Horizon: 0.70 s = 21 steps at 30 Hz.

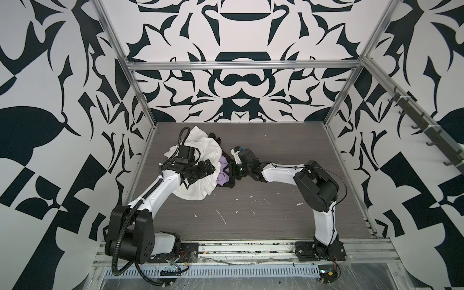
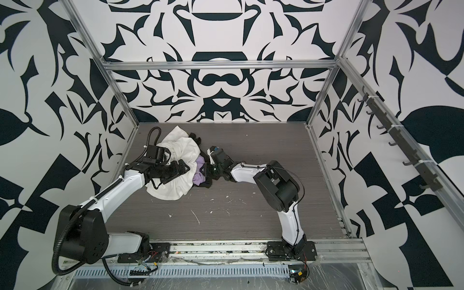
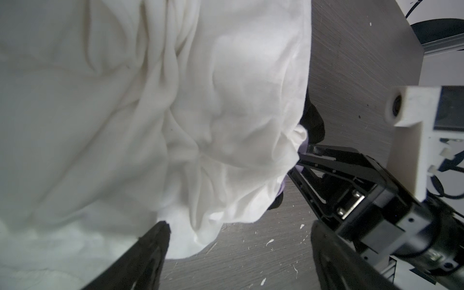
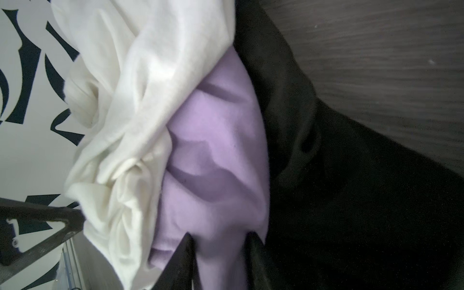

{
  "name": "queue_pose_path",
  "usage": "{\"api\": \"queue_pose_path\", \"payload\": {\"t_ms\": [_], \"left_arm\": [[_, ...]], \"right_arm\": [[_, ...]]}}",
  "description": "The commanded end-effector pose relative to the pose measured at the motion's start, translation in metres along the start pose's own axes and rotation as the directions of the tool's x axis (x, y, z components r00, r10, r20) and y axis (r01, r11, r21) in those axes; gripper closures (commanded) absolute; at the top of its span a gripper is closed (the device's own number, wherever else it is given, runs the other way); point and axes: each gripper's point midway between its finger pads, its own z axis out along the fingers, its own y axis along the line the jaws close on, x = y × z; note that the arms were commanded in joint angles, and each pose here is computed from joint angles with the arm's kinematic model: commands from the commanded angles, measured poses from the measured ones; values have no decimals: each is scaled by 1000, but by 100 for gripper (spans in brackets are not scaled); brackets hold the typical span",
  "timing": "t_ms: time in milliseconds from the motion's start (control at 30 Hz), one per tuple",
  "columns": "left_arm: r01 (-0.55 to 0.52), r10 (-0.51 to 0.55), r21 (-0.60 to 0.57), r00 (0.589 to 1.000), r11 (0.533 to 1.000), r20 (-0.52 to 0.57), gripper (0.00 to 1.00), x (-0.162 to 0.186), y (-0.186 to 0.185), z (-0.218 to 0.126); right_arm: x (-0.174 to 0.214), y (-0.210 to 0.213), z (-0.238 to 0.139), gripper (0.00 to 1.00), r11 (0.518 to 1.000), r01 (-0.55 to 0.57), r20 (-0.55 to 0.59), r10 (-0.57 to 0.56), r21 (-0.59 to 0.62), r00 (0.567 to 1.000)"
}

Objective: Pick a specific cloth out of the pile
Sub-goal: 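Close the right gripper on the lavender cloth beside the black cloth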

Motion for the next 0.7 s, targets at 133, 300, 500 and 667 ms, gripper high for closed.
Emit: {"api": "queue_pose_path", "payload": {"t_ms": [133, 300, 500, 667], "left_arm": [[-4, 4, -7, 1000, 1000, -3, 9, 1, -1, -4], [-11, 11, -10, 1000, 1000, 11, 9, 1, 0, -8], [-20, 20, -1, 1000, 1000, 21, 9, 1, -2, -13], [-19, 19, -10, 999, 1000, 26, 9, 2, -1, -16]], "right_arm": [[-23, 34, -8, 80, 995, 42, 82, -34, -87, 996], [-30, 45, -15, 89, 993, 59, 107, -48, -103, 993], [-44, 62, -27, 96, 989, 79, 149, -59, -129, 987], [-52, 80, -34, 100, 983, 110, 180, -83, -144, 980]]}}
